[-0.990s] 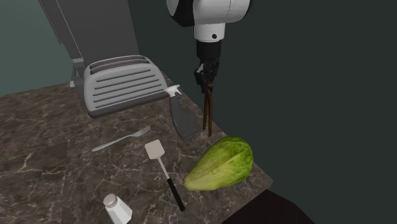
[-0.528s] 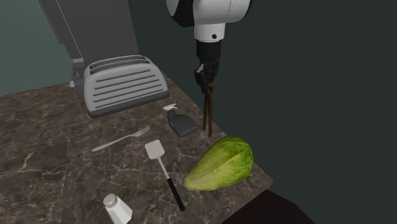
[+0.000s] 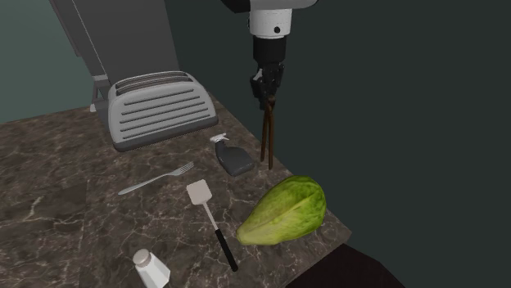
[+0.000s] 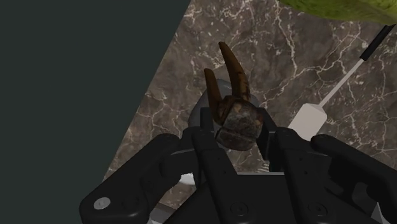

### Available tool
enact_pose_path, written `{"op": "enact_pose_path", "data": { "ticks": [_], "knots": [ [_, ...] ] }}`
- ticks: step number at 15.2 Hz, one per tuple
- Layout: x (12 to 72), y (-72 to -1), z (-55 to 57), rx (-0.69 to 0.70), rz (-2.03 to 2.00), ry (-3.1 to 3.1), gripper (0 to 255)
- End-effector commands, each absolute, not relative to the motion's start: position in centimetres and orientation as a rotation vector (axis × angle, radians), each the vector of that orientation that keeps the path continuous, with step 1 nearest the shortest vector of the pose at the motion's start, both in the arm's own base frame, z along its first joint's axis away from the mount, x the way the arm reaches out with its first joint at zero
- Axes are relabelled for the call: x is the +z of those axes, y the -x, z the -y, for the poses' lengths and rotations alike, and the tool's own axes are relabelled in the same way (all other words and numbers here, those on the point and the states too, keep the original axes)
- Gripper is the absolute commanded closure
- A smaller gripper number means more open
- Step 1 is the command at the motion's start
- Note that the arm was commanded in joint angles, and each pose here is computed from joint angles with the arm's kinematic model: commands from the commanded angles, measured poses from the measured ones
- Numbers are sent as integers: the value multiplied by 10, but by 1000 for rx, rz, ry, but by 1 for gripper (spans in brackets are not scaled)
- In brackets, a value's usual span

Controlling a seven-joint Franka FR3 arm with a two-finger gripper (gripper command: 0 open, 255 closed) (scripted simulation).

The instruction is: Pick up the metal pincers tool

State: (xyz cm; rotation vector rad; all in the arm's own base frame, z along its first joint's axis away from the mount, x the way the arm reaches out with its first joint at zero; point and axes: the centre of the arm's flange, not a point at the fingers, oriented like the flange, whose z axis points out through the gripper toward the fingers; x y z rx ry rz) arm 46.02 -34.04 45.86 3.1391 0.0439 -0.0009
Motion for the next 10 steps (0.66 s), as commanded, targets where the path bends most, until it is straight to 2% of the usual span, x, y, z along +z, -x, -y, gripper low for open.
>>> {"op": "enact_pose_path", "data": {
  "ticks": [1,10],
  "knots": [
    [469,-460,341,-1,-44,-3139,255],
    [507,-460,341,-1,-44,-3139,255]
  ]
}}
